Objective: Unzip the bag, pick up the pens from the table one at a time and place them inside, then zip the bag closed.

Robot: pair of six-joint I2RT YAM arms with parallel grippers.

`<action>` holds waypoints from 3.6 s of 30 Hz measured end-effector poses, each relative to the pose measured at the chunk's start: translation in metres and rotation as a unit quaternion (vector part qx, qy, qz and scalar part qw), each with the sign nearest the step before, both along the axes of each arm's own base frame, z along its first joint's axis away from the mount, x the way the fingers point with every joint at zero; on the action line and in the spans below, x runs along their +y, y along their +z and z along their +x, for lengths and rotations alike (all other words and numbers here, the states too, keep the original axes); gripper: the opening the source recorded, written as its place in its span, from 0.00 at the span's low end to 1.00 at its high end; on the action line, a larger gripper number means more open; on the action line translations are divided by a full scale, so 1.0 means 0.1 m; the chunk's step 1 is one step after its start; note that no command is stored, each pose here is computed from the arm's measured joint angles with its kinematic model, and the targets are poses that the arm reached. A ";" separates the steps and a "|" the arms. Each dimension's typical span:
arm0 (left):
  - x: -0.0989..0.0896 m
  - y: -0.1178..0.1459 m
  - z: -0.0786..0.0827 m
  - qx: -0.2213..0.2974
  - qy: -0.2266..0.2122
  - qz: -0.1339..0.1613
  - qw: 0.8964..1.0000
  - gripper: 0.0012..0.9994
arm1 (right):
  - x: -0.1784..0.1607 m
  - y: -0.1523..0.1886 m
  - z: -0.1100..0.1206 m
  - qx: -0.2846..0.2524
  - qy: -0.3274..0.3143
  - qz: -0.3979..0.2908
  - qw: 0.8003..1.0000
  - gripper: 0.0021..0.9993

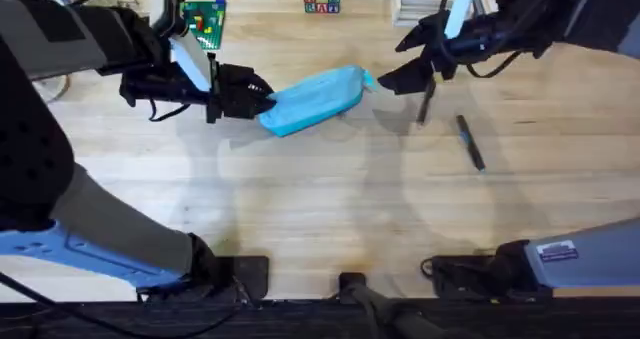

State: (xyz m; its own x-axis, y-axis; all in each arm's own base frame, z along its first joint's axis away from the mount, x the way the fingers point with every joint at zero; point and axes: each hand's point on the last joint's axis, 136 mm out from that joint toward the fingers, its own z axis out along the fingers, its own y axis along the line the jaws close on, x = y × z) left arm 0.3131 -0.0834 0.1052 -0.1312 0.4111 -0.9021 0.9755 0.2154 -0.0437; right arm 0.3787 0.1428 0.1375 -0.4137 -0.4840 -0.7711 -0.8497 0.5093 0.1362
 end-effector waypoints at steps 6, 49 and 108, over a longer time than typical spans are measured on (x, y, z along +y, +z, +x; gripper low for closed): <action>0.00 0.00 0.00 0.000 0.000 0.000 1.000 0.04 | 0.00 -0.07 0.03 0.003 0.003 0.000 1.000 1.00; 0.00 0.00 0.00 0.000 0.000 0.000 1.000 0.04 | 0.26 -0.66 0.23 0.042 0.007 0.010 0.999 0.91; 0.00 0.00 0.00 0.000 0.000 0.000 1.000 0.04 | 0.33 -0.75 0.19 0.060 0.020 0.034 0.997 0.48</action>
